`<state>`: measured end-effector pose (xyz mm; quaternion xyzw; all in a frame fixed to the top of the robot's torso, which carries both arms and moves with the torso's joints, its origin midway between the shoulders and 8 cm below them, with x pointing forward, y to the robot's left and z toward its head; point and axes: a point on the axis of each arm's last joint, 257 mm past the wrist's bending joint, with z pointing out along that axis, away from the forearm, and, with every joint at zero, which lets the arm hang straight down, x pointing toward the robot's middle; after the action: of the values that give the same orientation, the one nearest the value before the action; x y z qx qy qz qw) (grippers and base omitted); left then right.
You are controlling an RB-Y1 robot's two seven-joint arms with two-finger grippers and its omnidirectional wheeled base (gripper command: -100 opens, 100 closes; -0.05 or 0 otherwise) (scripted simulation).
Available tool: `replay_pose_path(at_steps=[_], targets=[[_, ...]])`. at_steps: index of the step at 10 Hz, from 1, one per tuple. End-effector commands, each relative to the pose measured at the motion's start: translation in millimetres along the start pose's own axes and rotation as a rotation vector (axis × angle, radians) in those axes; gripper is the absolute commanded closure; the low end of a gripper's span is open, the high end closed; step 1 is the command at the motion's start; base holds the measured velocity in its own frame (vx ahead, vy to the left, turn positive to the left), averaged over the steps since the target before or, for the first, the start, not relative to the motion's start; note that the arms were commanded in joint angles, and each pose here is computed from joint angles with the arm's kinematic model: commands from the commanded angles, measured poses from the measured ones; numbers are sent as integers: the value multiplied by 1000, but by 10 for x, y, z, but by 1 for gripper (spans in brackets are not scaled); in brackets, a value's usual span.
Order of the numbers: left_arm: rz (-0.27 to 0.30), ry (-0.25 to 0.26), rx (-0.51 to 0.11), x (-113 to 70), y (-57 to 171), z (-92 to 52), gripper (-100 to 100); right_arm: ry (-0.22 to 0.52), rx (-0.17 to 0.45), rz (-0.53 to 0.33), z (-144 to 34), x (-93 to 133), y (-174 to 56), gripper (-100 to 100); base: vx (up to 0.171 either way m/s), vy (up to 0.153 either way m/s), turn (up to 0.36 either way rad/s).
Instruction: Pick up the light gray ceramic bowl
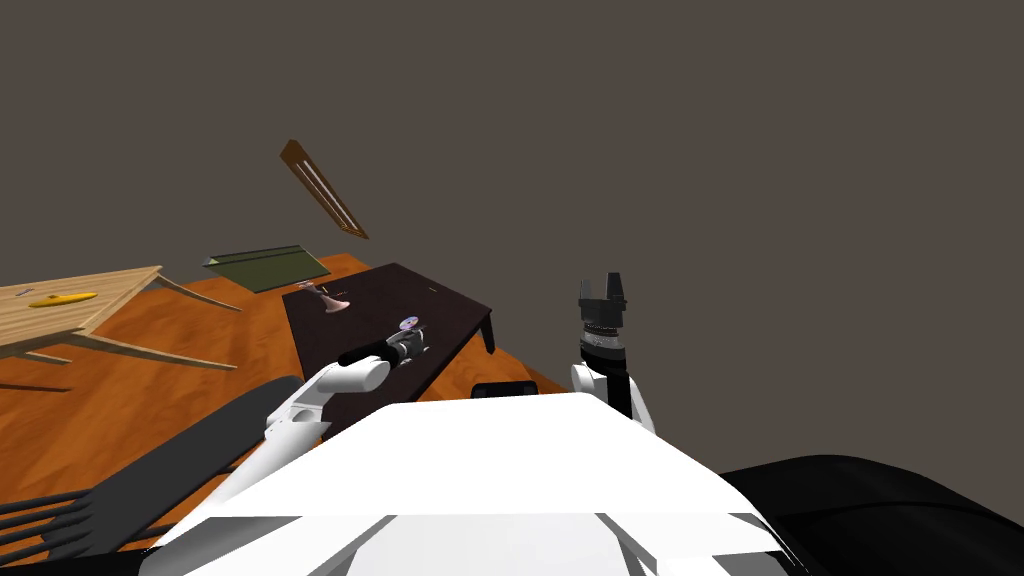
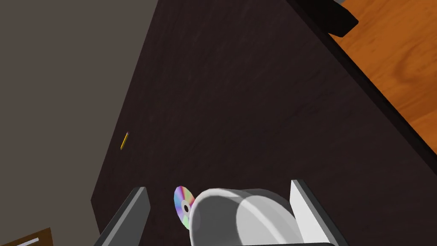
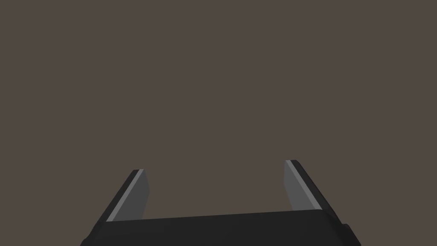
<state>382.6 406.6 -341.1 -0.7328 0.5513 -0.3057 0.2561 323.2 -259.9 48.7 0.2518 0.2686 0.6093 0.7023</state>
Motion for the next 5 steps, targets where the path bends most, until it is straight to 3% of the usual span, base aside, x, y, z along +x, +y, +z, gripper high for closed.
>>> replay_pose_path(at_steps=[1, 5], targets=[[-16, -15, -25, -60, 28, 3, -100, 0, 0, 0, 0, 0, 0, 0, 16, 18, 29], [-130, -105, -157, -493, 310, 30, -100, 0, 0, 0, 0, 0, 0, 0, 33, 24, 70]])
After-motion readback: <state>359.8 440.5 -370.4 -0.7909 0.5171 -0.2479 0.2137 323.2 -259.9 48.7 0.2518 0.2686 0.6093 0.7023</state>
